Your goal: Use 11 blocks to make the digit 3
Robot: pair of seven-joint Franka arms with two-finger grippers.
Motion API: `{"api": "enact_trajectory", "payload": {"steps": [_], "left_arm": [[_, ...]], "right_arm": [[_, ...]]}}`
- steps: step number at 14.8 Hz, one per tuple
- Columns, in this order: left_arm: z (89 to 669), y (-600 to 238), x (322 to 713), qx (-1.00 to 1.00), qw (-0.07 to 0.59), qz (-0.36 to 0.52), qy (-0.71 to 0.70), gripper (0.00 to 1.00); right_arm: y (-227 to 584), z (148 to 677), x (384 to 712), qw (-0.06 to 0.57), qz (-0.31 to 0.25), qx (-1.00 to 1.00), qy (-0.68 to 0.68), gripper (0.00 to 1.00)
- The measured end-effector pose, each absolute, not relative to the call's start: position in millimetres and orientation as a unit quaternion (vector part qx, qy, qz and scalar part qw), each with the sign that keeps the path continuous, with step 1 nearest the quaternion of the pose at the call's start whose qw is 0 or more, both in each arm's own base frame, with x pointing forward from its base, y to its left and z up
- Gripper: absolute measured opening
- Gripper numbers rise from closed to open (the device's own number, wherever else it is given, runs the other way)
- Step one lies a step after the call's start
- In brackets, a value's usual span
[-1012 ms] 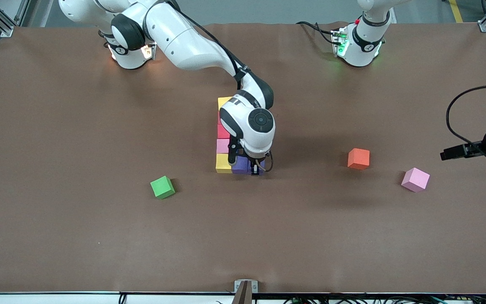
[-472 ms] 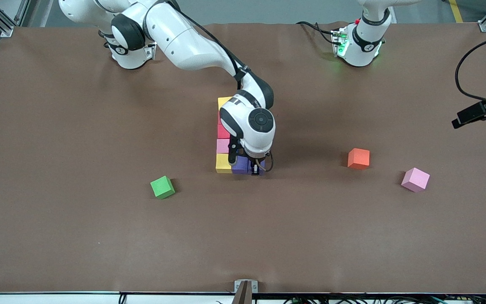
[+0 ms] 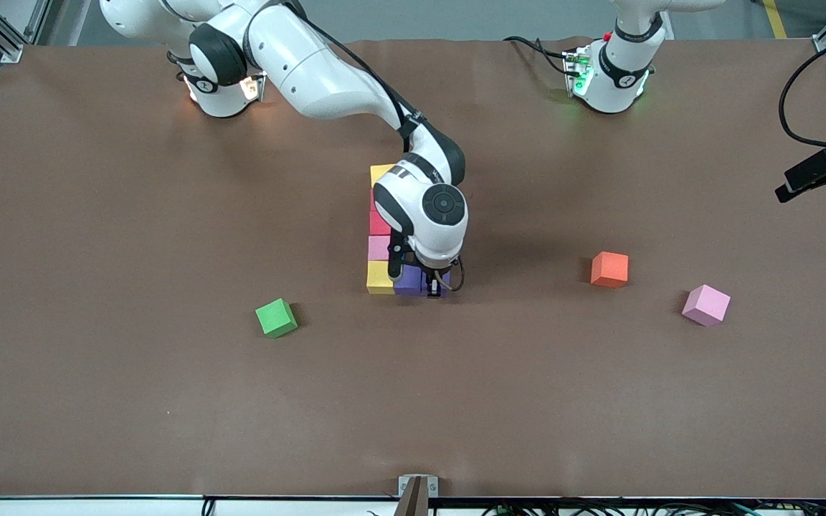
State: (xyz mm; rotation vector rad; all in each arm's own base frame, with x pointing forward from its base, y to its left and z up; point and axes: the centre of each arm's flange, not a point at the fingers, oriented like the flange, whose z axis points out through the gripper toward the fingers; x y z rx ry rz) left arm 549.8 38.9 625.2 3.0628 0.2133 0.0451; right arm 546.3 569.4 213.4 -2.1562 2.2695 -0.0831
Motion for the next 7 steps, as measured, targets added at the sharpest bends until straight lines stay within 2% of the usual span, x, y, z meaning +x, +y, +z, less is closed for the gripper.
{"api": "enact_trajectory", "payload": {"steps": [7], "left_arm": [[633, 28, 550, 0.998, 0.035, 0.029, 0.051, 1.00]], "right_arm": [[569, 212, 546, 0.005, -0.027, -0.689, 0.725, 0.59]]}}
